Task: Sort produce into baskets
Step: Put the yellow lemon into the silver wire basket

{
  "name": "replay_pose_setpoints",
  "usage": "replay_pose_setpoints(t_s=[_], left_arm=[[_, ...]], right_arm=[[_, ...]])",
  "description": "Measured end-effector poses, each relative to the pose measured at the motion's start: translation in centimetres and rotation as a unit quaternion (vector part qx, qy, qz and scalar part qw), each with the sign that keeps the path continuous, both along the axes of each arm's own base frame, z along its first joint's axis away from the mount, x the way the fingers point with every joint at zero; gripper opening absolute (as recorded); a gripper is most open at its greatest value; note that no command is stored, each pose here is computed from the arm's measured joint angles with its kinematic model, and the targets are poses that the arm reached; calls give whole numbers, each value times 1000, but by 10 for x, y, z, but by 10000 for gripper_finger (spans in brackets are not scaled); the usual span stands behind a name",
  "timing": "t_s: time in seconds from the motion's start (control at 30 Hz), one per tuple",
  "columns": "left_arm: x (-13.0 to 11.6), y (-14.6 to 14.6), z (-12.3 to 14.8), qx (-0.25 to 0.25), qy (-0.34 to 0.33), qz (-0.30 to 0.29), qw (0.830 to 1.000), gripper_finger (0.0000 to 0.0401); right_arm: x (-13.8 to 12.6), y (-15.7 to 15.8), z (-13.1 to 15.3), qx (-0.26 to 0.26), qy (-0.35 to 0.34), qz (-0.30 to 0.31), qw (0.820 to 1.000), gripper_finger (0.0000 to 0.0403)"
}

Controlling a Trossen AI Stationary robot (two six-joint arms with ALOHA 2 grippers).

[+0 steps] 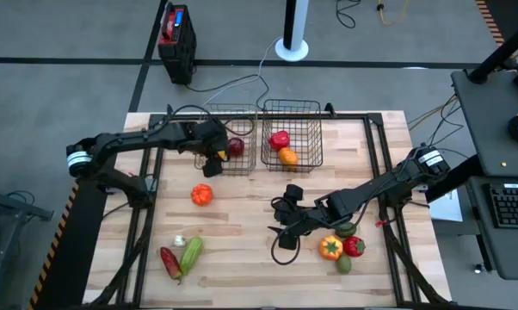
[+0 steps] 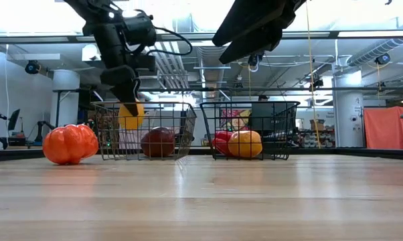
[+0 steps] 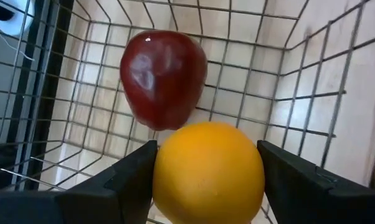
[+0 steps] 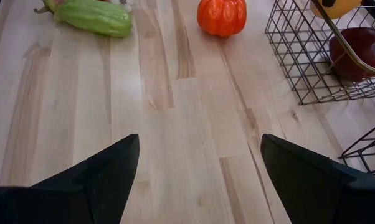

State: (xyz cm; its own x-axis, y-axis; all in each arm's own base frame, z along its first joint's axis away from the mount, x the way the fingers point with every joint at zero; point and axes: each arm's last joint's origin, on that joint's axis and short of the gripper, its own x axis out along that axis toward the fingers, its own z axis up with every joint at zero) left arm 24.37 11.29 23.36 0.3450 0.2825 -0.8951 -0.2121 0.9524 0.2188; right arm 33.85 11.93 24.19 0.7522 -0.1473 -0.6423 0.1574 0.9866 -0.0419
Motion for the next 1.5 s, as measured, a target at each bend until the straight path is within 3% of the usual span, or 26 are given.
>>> replay_pose_setpoints(t_s=[0.57, 1.07, 1.5], left_arm=[[-7, 14, -2, 1, 12, 10, 1000, 237], [-6, 27, 1, -6, -37, 7, 999, 237], [0, 30, -21, -41, 9, 24, 999, 246]], right_arm=[[0, 0, -1, -1, 1, 0, 1000, 327], [0, -1, 0, -8, -3, -7, 1000, 327], [0, -1, 0, -11, -2, -5, 1000, 327]])
